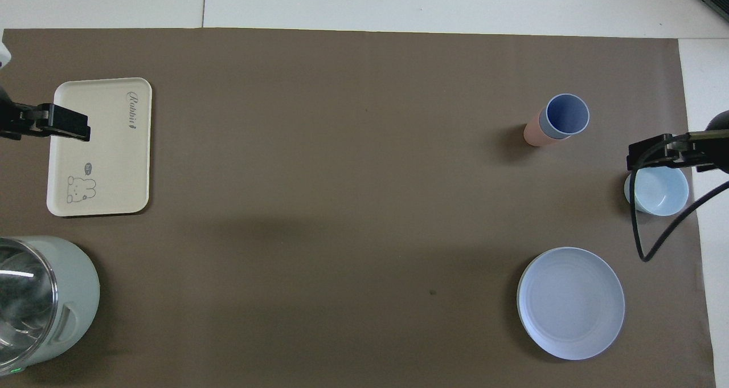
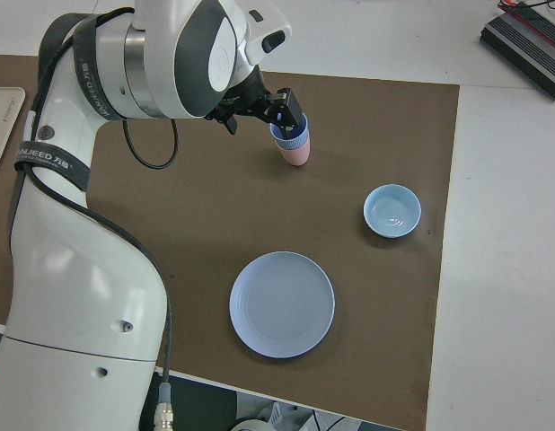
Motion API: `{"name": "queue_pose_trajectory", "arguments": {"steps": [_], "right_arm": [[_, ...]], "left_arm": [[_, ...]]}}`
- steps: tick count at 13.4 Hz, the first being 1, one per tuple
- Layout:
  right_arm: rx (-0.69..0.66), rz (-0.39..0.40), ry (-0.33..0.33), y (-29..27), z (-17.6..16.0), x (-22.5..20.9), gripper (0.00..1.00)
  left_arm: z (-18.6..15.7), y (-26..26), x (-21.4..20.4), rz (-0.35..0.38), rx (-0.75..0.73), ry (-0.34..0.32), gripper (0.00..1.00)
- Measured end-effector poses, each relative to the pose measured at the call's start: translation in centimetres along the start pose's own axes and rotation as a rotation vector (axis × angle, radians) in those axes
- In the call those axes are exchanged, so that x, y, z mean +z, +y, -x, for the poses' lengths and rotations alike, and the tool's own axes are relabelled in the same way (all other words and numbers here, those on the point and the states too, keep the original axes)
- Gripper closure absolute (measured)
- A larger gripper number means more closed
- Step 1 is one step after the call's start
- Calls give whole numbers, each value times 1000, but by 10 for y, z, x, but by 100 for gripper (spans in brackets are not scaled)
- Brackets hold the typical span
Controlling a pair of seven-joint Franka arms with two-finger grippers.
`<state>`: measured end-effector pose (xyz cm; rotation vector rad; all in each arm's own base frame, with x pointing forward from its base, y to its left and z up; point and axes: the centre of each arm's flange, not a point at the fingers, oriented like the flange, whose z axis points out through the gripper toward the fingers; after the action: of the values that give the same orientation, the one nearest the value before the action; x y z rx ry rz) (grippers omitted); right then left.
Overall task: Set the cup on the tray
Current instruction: 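Move the right gripper toward the blue cup nested in the pink cup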
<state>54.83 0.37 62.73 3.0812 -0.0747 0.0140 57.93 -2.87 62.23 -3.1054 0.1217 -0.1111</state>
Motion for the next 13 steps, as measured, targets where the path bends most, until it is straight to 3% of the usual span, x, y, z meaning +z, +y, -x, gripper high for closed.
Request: {"name": "queue_pose_trajectory", "arguments": {"steps": [6,8,13], "right_arm": [[-3,0,0,-2,0,0,0],[-79,-44,14,-3,-2,1,0],[-457,-187,271,40,-27,30,0]], "left_arm": [[0,0,0,0,0,0,0],[0,0,0,0,0,0,0],[0,3,0,0,6,1,0]]}}
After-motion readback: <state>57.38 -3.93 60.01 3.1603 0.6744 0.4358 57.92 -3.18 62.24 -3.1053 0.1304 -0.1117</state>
